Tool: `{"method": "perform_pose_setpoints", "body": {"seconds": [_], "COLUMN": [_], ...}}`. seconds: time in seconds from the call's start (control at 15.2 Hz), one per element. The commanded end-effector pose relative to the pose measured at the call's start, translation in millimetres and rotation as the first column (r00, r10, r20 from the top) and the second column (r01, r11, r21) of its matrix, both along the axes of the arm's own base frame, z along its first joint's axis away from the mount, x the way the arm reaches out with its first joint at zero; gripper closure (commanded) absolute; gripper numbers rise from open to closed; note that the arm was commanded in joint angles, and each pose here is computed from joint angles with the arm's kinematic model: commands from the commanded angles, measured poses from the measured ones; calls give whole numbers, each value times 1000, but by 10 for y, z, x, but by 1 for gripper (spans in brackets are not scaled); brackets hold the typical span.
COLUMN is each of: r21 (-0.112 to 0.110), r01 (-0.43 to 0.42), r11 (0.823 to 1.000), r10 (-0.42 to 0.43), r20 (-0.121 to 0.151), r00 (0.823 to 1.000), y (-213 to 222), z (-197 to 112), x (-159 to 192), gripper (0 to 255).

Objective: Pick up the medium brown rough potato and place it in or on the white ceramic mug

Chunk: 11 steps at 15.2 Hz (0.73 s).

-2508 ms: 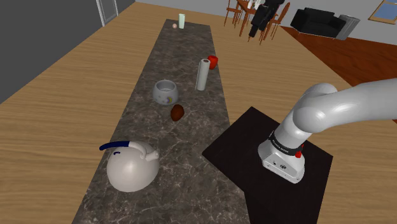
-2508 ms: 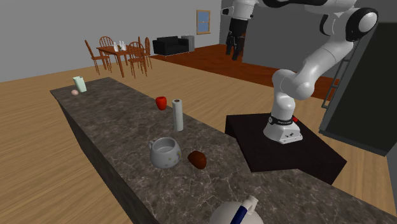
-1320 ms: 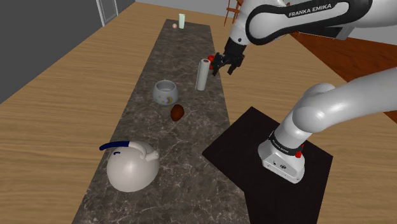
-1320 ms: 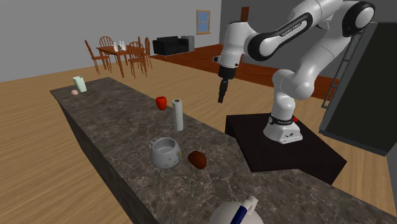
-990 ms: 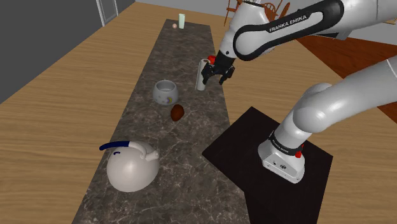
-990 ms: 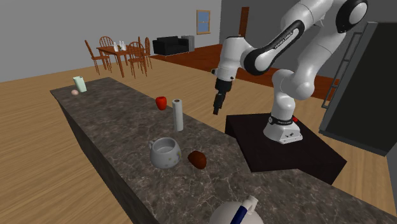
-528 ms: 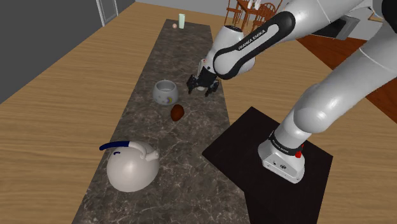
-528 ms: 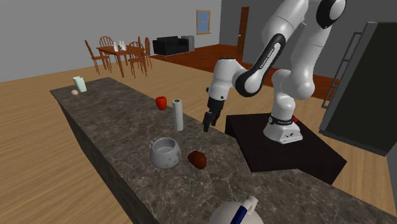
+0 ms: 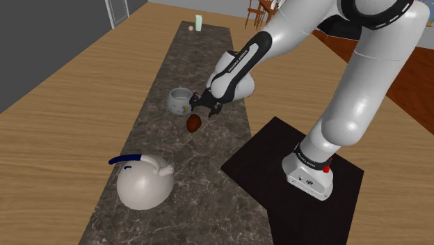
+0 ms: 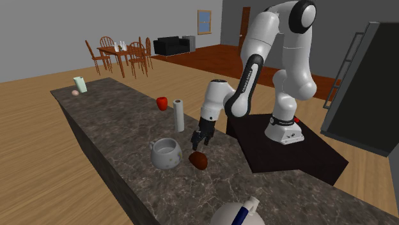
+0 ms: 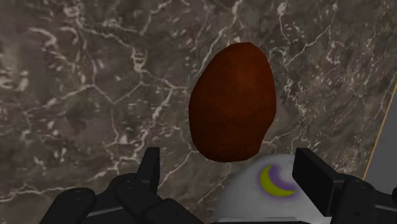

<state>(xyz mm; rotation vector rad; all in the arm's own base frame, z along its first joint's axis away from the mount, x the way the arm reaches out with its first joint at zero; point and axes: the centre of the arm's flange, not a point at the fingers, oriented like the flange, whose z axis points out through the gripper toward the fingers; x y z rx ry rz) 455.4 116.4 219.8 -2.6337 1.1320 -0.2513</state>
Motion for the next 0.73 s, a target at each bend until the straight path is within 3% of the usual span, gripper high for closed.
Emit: {"method": "perform_pose_setpoints", "body": {"seconds": [0.0,0.46,0.66], "r21": [15,15,15], "r01": [34,34,34], "r11": [999,999,999], "r10": [-34,-34,-34], "r20": [4,4,4], "r00": [999,999,999], "y": [66,137,137], "z": [-130,-509,-509], "x": [98,205,205], "gripper": [0,0,0]}}
